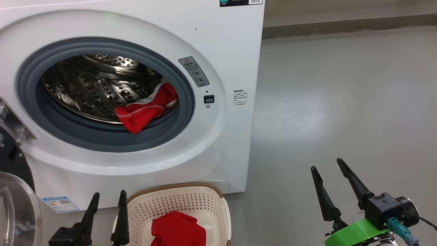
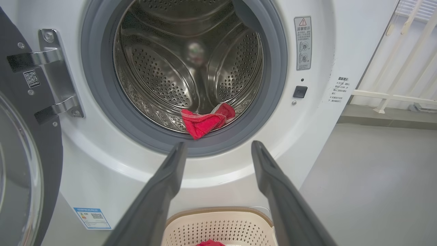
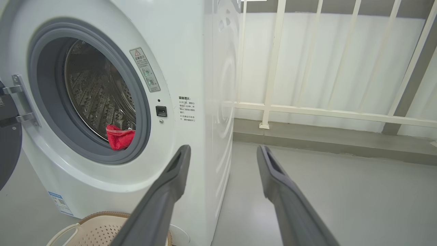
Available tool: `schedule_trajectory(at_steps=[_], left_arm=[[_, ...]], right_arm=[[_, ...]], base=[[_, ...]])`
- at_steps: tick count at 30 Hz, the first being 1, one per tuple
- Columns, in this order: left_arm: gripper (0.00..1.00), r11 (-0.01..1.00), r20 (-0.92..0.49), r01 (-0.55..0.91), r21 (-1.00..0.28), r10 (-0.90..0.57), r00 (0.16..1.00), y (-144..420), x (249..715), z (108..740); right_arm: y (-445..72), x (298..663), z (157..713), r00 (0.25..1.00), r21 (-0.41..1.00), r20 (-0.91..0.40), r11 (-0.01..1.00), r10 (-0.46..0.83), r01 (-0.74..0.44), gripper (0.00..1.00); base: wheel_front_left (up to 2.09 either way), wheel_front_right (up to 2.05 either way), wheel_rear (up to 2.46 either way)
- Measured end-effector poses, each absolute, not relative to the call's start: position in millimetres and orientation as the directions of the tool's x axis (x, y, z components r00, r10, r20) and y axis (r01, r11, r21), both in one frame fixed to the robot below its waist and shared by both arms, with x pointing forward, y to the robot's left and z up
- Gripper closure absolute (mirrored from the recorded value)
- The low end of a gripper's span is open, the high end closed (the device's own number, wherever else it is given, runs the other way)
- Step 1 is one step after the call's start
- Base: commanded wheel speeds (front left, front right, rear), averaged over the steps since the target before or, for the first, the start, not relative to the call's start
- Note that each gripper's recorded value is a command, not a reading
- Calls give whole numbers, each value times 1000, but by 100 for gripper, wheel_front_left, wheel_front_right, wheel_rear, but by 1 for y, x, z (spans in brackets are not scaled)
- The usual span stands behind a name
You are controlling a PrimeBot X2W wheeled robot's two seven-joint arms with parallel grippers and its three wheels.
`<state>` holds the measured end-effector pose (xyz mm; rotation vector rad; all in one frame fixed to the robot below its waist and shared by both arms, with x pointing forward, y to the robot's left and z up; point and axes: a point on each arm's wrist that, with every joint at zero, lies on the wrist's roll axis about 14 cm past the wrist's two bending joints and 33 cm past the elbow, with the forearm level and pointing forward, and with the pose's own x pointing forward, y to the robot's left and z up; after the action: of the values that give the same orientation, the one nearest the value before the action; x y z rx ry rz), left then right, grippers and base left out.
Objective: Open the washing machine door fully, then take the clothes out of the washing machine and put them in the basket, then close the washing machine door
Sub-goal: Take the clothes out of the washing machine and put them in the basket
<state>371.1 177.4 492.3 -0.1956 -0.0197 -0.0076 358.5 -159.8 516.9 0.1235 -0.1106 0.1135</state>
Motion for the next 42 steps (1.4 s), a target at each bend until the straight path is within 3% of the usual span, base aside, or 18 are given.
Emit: schedule_trajectory(at_steps=[12,27,42], left_arm=[[0,980,63,43,-195,-31,998,167,416,507],[0,975,53,52,-217,-42,998,158,515,497],[0,977,22,60,-206,-57,998,151,597,470]], right_arm=[[-150,380,508,986,101,89,984,139,-148,0],[-138,434,479,984,102,34,979,176,-179,0],[-136,463,434,981,109,-50,977,189,-183,0]], base=[[0,0,0],[0,0,0],[0,0,0]])
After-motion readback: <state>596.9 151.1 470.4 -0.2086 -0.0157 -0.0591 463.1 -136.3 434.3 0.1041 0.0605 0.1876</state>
